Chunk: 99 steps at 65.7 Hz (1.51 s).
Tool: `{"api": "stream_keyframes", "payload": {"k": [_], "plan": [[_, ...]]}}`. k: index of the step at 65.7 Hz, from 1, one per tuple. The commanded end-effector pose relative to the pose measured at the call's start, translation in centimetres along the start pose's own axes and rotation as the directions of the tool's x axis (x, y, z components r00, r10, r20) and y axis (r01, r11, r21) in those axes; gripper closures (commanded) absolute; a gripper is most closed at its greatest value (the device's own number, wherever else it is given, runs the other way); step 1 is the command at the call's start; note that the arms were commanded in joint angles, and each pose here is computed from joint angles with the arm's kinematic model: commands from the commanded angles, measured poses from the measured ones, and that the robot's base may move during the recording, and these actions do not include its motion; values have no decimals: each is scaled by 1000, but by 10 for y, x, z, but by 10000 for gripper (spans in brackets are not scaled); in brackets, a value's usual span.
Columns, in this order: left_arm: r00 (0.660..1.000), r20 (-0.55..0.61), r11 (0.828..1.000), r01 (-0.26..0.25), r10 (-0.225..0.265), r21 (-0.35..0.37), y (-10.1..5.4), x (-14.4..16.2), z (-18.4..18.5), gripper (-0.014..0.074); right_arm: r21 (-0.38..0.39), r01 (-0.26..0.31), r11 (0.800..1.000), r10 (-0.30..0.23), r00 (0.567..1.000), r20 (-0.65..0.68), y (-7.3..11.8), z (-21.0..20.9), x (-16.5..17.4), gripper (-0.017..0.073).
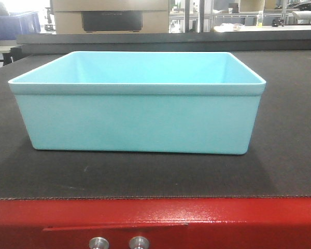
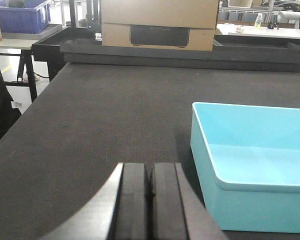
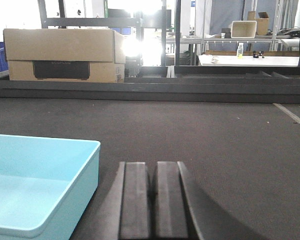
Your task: Fetch blue bin and place on conveyor start
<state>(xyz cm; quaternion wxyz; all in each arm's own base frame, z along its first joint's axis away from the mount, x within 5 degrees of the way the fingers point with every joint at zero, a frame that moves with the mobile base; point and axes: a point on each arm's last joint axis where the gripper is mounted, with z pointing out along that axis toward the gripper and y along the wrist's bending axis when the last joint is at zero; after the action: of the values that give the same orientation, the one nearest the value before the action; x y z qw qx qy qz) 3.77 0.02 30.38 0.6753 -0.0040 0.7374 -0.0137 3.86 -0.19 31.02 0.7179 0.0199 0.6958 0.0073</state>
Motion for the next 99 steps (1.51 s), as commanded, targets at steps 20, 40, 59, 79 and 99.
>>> {"api": "stream_keyframes", "payload": {"k": [20, 40, 59, 79, 99], "plan": [[1000, 26, 1000, -3, 3, -3, 0, -2, -1, 704, 6, 21, 1000, -21, 1000, 16, 0, -1, -1, 721], [1000, 25, 1000, -3, 3, -3, 0, -1, -1, 704, 6, 21, 1000, -21, 1000, 16, 0, -1, -1, 721], [996, 86, 997, 8, -2, -72, 3, 31, 2, 704, 6, 21, 1000, -21, 1000, 16, 0, -1, -1, 721], [984, 176, 996, 9, 8, -92, 7, 89, 26, 704, 6, 21, 1000, -21, 1000, 22, 0, -1, -1, 721], [989, 144, 996, 29, -16, -90, 7, 92, 27, 704, 6, 21, 1000, -21, 999, 25, 0, -1, -2, 721]]}}
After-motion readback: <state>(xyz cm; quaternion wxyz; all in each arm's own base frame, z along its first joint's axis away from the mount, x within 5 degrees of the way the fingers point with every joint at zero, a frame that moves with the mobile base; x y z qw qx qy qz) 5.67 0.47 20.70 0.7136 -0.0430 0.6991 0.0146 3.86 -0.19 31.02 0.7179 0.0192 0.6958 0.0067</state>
